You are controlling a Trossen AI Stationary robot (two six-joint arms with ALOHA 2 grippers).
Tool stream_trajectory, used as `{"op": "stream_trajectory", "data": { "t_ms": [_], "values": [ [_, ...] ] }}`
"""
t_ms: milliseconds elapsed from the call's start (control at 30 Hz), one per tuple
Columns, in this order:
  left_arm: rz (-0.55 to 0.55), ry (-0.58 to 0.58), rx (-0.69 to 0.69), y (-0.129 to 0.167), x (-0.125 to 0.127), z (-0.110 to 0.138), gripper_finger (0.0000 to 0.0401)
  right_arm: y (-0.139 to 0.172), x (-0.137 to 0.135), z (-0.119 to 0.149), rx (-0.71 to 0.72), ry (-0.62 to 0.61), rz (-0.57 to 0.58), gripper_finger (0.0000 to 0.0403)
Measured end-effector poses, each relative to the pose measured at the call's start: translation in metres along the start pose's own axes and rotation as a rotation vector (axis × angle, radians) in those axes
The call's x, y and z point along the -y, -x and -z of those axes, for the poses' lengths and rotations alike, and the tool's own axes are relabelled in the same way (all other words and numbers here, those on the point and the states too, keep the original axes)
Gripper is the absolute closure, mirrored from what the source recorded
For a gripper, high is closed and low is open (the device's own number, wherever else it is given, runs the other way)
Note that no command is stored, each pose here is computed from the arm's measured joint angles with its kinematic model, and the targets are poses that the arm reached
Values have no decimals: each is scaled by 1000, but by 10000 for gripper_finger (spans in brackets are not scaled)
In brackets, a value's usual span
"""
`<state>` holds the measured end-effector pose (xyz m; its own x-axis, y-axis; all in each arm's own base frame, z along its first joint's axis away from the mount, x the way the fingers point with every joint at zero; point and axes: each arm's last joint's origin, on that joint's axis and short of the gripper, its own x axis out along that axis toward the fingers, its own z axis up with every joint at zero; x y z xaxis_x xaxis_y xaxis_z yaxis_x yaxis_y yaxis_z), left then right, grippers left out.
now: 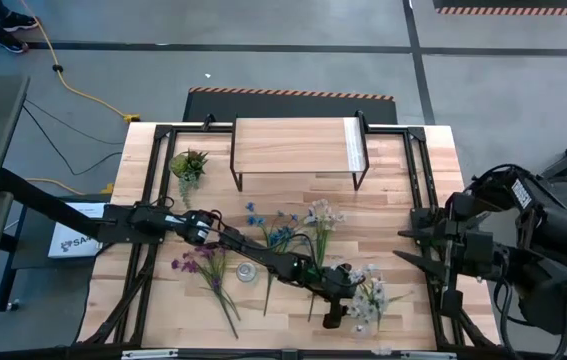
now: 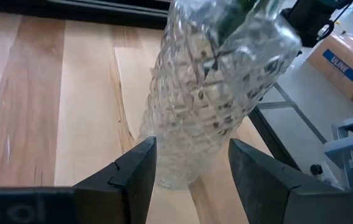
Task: Pick and place flowers into a vace then onto a shelf
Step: Put the purple flowers into the left transparent vase
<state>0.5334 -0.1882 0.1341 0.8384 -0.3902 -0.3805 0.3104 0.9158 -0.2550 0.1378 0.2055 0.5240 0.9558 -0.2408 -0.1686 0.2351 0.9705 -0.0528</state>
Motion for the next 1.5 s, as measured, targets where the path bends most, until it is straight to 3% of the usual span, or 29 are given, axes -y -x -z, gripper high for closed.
{"op": "stream_trajectory", "data": {
  "t_ms": [767, 1067, 1333, 1500],
  "values": [
    [-6, 30, -19, 0, -1, 2, 172, -1, -5, 0, -13, -1, -37, 269],
    [-56, 56, -150, 4, -15, 10, 172, -1, -8, -2, -34, -28, -91, 269],
    [-23, 45, -116, 20, -7, -19, 172, -1, -8, -1, -44, -29, -109, 269],
    [-85, -15, -155, 33, -4, -30, 172, -1, -9, -2, -42, -34, -109, 269]
  ]
}}
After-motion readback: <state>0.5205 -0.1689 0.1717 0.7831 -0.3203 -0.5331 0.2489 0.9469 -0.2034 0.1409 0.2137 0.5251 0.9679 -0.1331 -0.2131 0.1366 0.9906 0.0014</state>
